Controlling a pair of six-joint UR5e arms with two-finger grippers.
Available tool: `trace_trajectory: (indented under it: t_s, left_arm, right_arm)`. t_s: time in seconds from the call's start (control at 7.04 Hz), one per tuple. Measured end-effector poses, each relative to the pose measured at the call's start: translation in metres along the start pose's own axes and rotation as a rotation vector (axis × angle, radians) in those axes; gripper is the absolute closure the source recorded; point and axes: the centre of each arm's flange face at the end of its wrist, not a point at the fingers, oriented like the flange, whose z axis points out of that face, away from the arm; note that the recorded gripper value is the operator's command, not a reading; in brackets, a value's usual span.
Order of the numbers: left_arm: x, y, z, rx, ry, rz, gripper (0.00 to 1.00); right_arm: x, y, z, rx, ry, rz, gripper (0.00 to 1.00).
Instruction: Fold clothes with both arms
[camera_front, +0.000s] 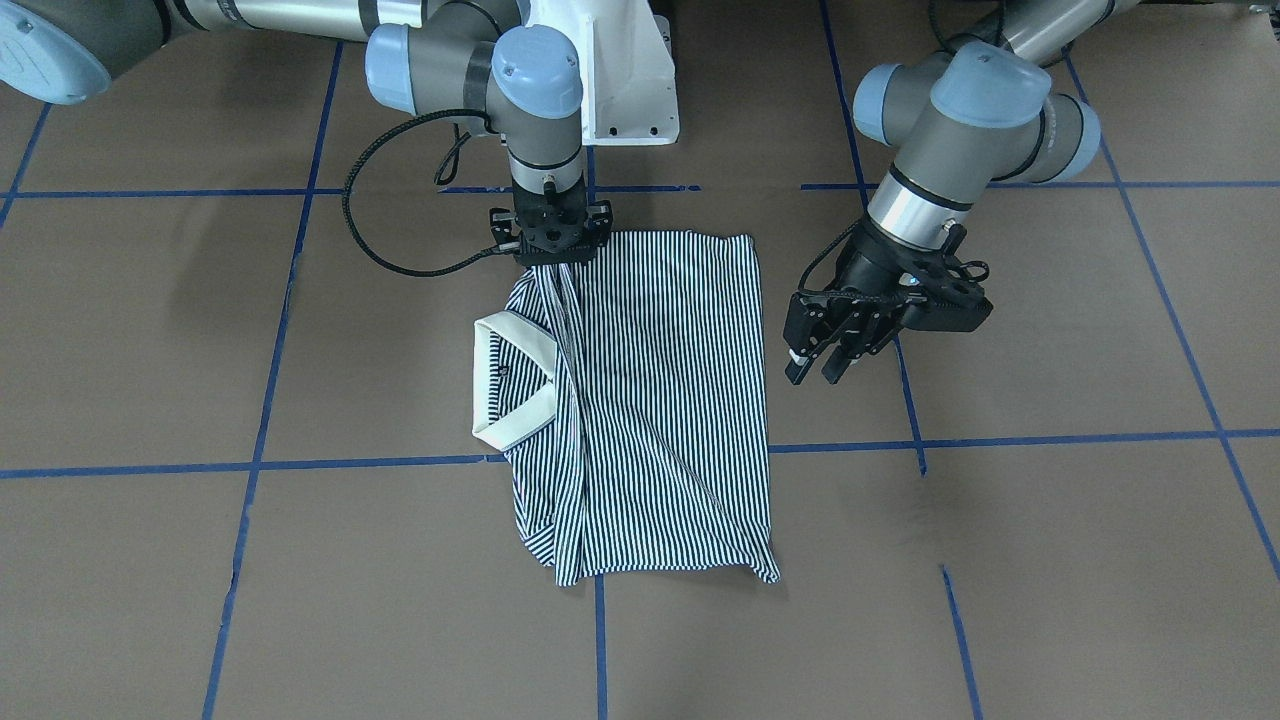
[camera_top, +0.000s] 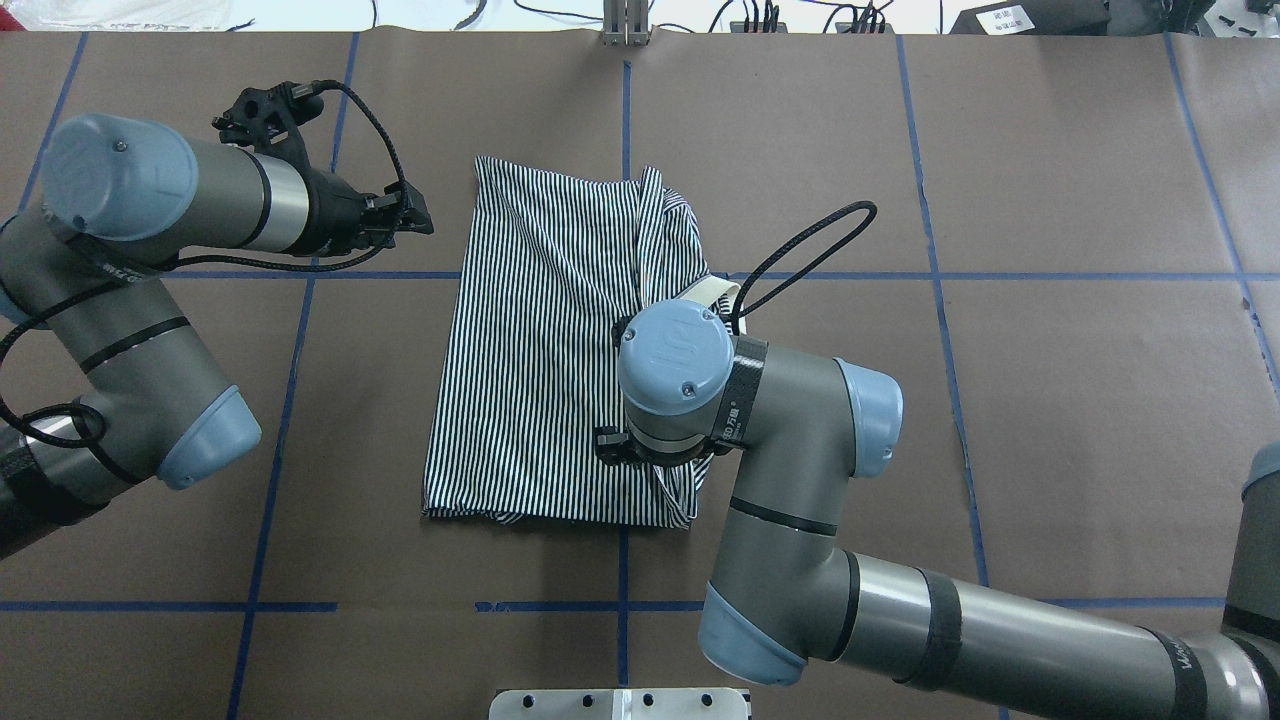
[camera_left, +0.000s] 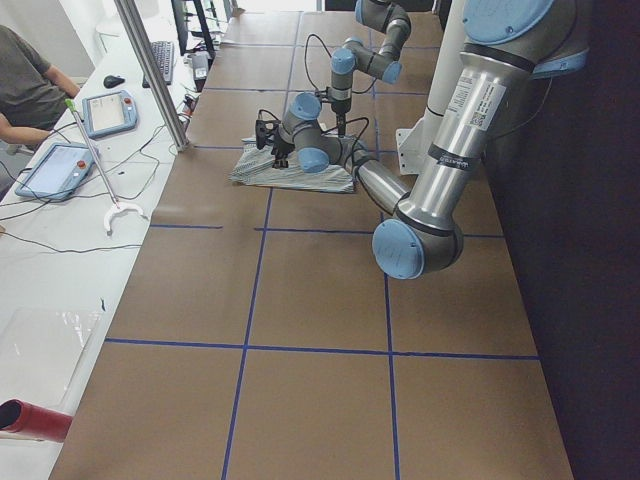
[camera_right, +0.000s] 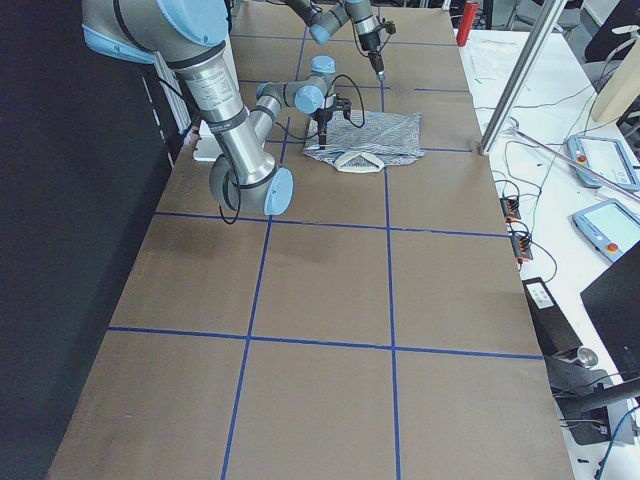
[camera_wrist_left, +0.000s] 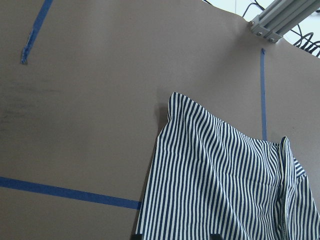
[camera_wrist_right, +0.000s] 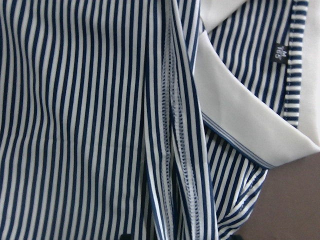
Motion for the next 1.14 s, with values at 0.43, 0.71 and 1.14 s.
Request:
trace_trajectory:
  t_s: [0.43,0.71,1.14]
  left_arm:
    - [0.0002,0.0004,0.0001,-0.001,0.0,0.0,0.46]
    - [0.0002,0.0007,0.0,-0.005,0.001,0.0,0.46]
    - [0.0013,0.0008,-0.0015,-0.007,0.005,0.0,0.46]
  right_arm:
    - [-0.0071,0.0076,0.0058,-0.001,0.004,-0.011,0.84]
    - [-0.0058,0.0091,0.0088,-0.004,0.009,-0.012,1.0]
    - [0.0,0.0102,0.0094,-0.007,0.009,-0.019,1.0]
